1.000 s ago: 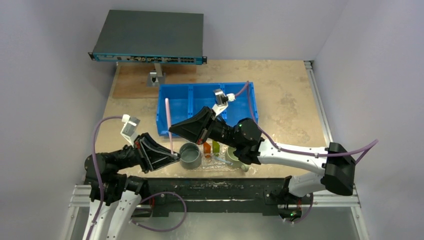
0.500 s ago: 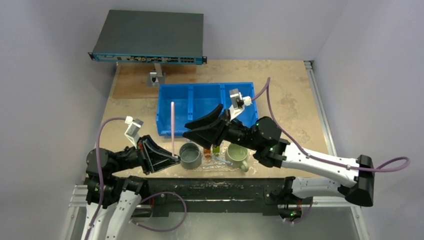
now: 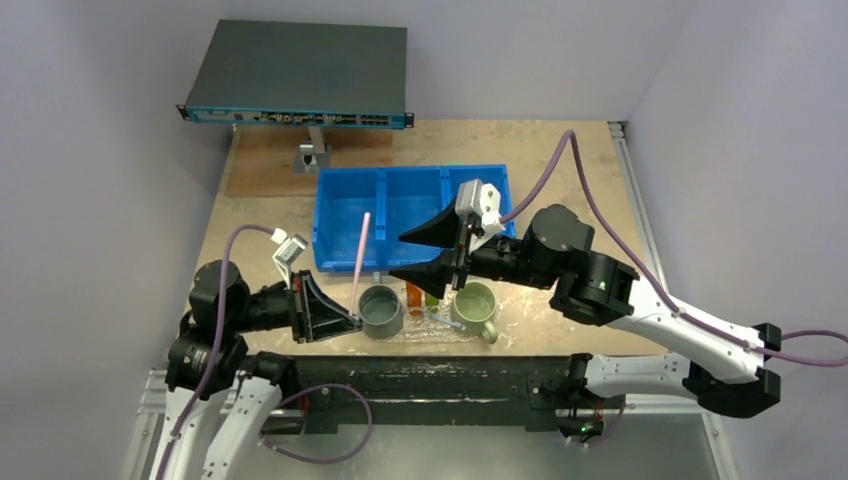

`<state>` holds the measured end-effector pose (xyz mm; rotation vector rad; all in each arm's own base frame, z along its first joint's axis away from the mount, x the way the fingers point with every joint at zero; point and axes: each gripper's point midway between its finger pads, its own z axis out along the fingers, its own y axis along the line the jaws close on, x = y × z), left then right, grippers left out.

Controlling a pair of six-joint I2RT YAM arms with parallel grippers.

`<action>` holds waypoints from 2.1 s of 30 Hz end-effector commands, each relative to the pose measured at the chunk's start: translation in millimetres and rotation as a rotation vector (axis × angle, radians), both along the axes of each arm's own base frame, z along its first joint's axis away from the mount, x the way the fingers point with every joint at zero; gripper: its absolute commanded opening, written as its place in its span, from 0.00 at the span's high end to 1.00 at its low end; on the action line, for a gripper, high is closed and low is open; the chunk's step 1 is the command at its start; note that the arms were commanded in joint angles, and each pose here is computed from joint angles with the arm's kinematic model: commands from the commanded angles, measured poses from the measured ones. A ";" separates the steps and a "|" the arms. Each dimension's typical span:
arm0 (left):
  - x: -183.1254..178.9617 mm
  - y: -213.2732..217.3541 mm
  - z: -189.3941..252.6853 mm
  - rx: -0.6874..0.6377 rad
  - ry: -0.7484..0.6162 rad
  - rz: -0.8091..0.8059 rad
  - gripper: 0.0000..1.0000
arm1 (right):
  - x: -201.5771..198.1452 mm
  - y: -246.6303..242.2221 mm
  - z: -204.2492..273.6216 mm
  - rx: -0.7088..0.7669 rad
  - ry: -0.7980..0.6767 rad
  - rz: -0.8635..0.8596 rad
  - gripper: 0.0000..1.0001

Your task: Prepare toiletry sets of a toothbrush and toothpaste on the tray

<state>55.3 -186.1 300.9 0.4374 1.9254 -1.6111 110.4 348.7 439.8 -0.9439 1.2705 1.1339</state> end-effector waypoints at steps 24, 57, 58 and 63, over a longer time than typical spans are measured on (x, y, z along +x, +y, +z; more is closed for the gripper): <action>-35.0 -0.6 -39.0 0.181 0.145 -0.207 1.00 | -12.4 25.3 -76.5 -0.718 -0.922 0.216 0.34; -54.5 2.3 -53.6 0.266 0.155 -0.304 1.00 | -5.4 19.5 -175.5 -1.124 -0.979 0.247 0.97; -54.1 2.6 -54.1 0.270 0.153 -0.301 1.00 | -5.4 18.6 -176.6 -1.127 -0.976 0.246 1.00; -50.4 2.8 -53.0 0.279 0.141 -0.275 0.86 | -7.2 13.7 -183.4 -1.135 -0.960 0.247 1.00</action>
